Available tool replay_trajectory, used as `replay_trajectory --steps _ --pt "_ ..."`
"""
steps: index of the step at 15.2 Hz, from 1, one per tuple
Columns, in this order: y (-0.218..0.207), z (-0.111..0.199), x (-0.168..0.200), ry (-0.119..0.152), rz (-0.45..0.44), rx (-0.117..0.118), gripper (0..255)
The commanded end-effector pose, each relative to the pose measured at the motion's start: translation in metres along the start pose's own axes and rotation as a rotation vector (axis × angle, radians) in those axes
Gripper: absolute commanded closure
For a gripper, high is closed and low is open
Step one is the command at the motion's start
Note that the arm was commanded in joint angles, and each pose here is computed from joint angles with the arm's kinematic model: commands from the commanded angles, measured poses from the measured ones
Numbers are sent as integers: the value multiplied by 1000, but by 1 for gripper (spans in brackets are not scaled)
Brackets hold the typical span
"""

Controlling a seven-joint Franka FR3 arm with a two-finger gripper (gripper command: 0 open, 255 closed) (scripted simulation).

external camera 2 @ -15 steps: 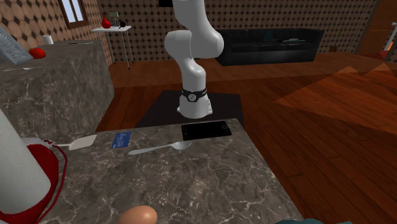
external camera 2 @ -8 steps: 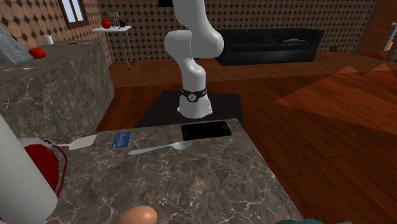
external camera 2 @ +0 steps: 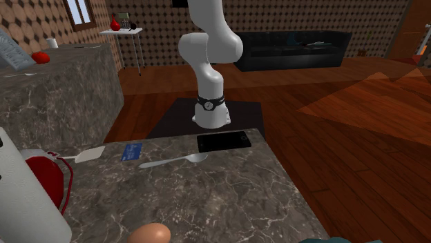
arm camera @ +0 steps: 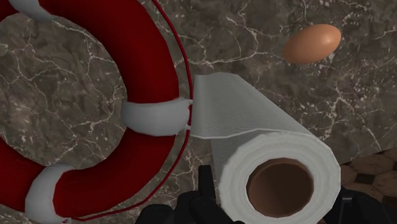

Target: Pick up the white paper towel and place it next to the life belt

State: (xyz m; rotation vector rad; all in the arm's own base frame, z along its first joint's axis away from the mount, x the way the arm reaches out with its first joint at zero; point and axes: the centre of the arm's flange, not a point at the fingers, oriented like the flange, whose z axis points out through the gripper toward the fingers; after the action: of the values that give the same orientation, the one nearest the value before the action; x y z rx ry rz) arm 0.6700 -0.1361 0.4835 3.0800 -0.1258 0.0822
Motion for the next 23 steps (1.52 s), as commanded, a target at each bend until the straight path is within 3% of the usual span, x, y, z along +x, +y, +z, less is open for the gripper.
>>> replay_trajectory --steps 1,12,20,21,23 --pt "-1 11 -1 1 0 0 255" --pt "-4 67 -4 1 0 0 255" --pt "-4 67 -4 1 0 0 255" --pt "-4 67 -4 1 0 0 0" --pt "-4 67 -4 1 0 0 0"
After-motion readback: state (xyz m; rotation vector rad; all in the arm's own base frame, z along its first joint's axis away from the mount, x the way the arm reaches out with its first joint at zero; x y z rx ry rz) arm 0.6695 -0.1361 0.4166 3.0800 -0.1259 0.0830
